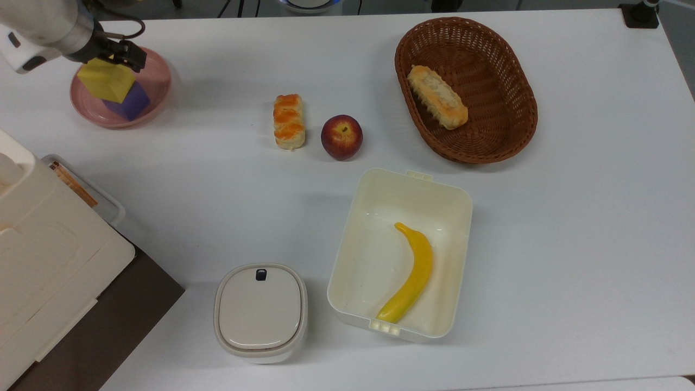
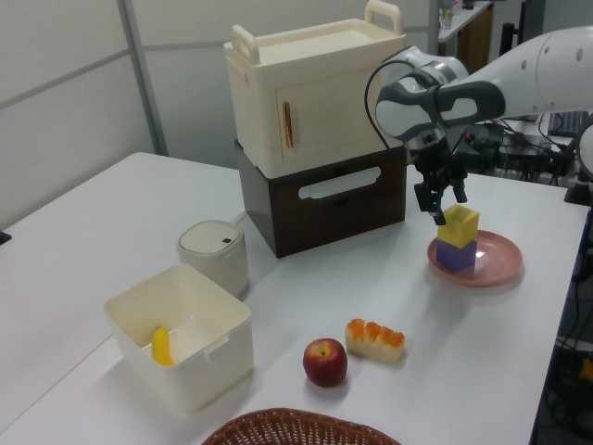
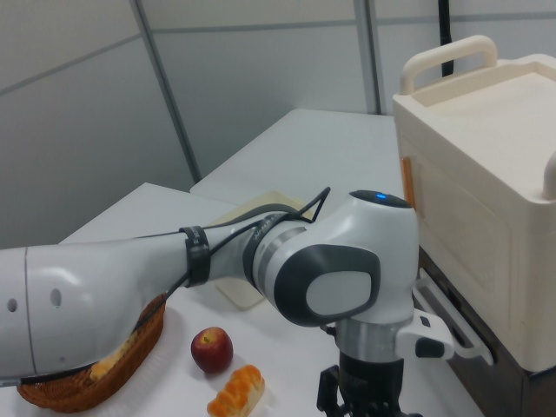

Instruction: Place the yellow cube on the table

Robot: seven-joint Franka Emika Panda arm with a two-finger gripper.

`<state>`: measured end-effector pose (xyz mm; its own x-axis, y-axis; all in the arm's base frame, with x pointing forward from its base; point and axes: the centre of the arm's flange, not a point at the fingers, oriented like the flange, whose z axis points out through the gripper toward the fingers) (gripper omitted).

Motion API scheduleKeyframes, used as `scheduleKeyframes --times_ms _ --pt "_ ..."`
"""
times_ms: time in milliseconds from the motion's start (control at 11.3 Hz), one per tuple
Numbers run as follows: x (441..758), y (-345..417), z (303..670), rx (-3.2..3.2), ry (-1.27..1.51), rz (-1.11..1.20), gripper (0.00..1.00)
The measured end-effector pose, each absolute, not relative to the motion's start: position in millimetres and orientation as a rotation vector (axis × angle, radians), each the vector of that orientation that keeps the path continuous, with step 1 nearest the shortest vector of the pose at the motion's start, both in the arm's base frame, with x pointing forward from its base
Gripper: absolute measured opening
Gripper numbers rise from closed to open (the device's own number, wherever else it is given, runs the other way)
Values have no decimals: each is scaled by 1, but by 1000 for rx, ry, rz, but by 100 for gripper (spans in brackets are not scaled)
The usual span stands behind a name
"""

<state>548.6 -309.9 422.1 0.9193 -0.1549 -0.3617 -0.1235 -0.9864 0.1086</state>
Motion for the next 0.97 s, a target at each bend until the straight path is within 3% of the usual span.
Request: scheduleKeyframes --times_ms 796,885,973 --pt "549 -320 394 2915 -177 -665 100" --pt "550 -320 393 2915 -177 -667 96" --pt "550 -320 393 2917 -169 -669 80"
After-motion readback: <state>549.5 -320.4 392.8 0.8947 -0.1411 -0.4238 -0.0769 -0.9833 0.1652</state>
